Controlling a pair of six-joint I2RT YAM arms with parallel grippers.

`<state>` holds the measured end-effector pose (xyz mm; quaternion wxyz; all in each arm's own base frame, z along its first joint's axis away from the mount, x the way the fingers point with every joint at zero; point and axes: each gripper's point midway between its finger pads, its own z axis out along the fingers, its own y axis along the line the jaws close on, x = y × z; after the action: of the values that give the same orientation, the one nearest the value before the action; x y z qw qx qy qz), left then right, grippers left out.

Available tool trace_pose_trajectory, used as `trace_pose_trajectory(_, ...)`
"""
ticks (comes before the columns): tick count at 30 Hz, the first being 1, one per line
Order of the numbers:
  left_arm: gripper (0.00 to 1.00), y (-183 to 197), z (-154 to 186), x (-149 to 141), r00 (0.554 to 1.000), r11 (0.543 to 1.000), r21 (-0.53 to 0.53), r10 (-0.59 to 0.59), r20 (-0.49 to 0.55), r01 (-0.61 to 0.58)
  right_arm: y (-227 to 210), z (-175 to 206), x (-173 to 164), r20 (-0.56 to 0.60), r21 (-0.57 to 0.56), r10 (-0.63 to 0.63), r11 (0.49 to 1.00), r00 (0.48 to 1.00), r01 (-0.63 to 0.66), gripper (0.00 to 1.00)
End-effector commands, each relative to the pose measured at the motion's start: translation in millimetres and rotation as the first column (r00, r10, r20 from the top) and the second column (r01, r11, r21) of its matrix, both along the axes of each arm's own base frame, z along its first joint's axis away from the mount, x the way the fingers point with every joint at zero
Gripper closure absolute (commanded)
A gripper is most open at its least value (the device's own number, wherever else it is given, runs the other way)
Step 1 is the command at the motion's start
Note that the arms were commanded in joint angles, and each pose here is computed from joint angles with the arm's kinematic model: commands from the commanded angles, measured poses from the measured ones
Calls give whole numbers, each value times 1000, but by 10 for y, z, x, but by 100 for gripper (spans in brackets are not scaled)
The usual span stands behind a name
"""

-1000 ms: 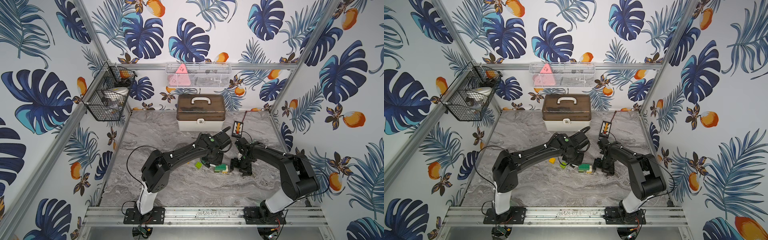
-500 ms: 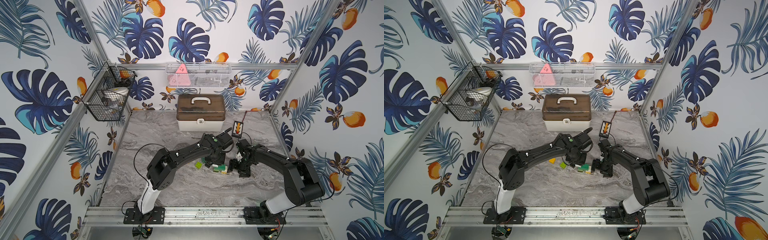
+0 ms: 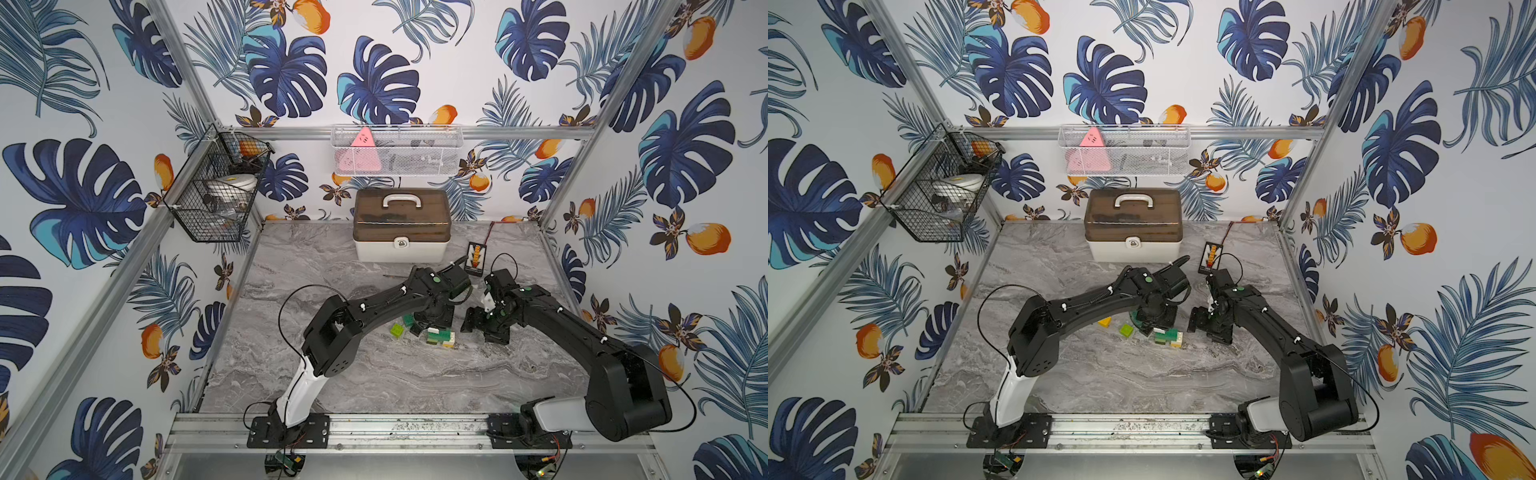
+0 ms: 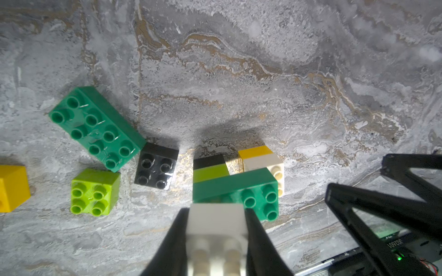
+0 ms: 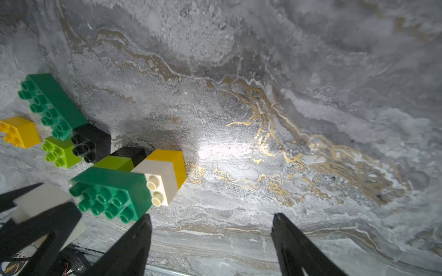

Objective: Assemble a giraffe with lego
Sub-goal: Assemble the lego brick with the lego brick.

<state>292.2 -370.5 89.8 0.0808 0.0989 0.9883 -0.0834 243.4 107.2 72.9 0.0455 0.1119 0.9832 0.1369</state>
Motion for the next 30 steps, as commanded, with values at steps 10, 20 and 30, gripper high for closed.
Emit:
trace_pose_trajectory(10,88,30,-132,-65,1000,999,50,-21,-17,22,-107,101,24,18,-20,-28,999,999,28,19)
trace_pose_trajectory(20,88,85,-253,-117,999,994,105,-35,-33,38,-195,164,51,43,-36,-50,998,998,52,18)
trace_pose_trajectory(30,88,210,-456,-253,994,962,246,-110,-28,114,-286,257,101,71,-34,-76,996,995,79,18)
